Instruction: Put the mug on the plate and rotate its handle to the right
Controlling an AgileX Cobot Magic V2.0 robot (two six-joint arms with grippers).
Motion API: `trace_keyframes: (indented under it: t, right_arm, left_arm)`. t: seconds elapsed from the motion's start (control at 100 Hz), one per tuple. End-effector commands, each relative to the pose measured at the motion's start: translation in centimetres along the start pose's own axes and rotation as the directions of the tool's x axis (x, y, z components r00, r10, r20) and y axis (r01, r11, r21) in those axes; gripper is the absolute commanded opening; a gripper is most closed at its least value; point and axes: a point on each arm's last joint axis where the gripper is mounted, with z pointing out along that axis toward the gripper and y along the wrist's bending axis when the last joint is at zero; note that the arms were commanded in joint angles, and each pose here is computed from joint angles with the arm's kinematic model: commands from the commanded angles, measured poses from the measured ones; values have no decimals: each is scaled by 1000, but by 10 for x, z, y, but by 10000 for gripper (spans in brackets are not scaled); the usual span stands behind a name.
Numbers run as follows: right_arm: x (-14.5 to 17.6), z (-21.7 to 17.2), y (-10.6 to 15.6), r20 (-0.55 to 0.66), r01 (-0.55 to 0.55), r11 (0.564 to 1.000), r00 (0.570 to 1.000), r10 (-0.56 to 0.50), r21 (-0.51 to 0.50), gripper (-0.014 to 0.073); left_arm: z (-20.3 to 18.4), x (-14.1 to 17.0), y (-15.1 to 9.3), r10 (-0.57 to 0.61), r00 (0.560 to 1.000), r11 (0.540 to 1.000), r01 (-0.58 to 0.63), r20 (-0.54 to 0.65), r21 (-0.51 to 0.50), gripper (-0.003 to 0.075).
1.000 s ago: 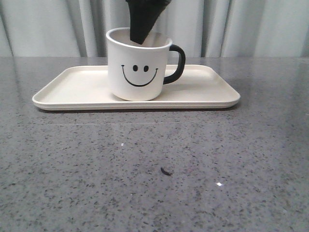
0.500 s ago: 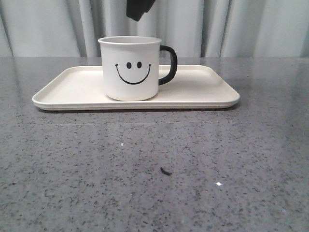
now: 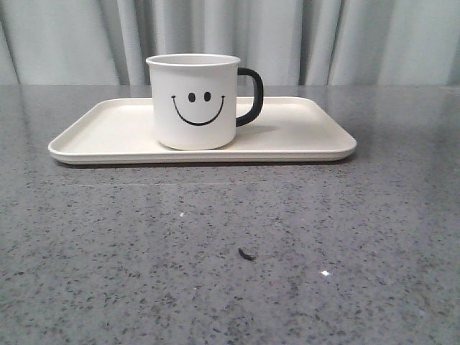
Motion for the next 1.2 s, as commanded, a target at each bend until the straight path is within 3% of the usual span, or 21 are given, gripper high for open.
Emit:
trace_keyframes:
  t: [0.0,0.15,0.55,0.91,1.19]
  right_arm:
    - [12,-48,14,-3,-2,1000,1000,2,-13,-69]
    - [35,-64,29,7,-10,1000,1000,10,-4,-69]
    - [96,-102,65,273,-109,984,960,68,139,-69]
    - [154,-122,97,491,-237,951,864,114,198,-69]
    - [206,-126,123,627,-305,926,772,105,221,-69]
  left_arm:
    - [-3,-11,-4,1,998,999,-4,62,42,-19]
    - [-3,-11,-4,1,998,999,-4,62,42,-19]
    - [-3,-12,-5,4,998,999,-7,69,49,-19]
    - [9,7,-19,34,994,981,-53,105,189,-19]
    - [16,24,-21,42,996,972,-60,83,227,-19]
